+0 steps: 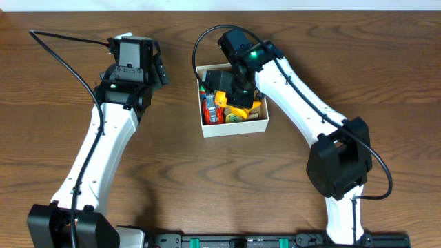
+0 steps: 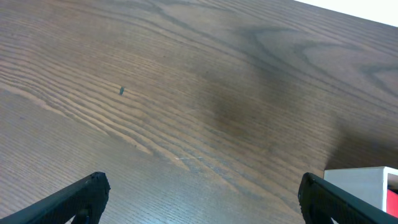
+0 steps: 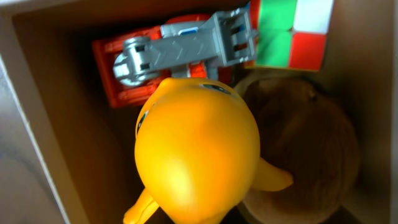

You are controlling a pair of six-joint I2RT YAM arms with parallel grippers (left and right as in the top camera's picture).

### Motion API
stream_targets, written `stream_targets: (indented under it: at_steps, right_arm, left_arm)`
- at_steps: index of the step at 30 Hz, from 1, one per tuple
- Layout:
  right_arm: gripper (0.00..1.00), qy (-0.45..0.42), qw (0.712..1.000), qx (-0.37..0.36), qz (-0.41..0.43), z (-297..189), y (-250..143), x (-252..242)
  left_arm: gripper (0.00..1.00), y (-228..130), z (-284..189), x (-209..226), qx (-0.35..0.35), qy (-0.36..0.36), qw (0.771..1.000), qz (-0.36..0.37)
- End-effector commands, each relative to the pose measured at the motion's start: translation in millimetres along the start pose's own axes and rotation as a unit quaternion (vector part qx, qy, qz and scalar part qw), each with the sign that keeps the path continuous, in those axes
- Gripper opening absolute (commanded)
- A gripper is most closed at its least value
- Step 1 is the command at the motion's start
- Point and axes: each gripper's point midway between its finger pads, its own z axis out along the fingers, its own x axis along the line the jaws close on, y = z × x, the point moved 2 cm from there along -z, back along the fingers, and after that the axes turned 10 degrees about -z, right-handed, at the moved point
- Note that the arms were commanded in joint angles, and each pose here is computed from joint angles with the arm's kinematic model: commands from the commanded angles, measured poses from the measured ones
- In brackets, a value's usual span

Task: Pack container
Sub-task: 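Lower the orange dinosaur into the box with the right gripper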

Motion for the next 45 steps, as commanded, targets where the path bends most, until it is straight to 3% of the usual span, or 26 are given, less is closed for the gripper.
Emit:
stream_targets:
  at_steps: [1,7,21,31,38,45]
  right_arm:
    - [0.01,-0.011,1.0,0.006,-0.007,-9.8,0.7,0.5]
    - [0.01,-0.052,0.998,0.044,-0.009,-25.4,-10.6,-8.5]
    - [0.01,-0.14,0.989,-0.005,-0.041,-83.0,7.2,-23.7]
    - [0.01,-0.174,0.981,0.062,-0.065,-94.0,-11.0,-30.9]
    - [0.01,-0.129,0.988,0.059,-0.069,-88.3,-13.9,-12.6]
    - [0.01,-0.05,0.996,-0.007,-0.075,-81.6,1.8,17.0]
  left_arm:
    - [0.98,6.8,-3.3,0.7,-0.007,-0.001,1.0,-0.008]
    - [0.98,6.8,-3.3,0.7,-0.007,-0.001,1.0,-0.008]
    - [0.98,6.9,-3.3,0.7,-0.007,-0.001,1.0,-0.008]
    - [0.98,6.8,-3.3,0.7,-0.007,-0.001,1.0,-0.008]
    - [0.98,6.8,-3.3,0.7,-0.007,-0.001,1.0,-0.008]
    - [0.98,6.8,-3.3,0.7,-0.007,-0.001,1.0,-0.008]
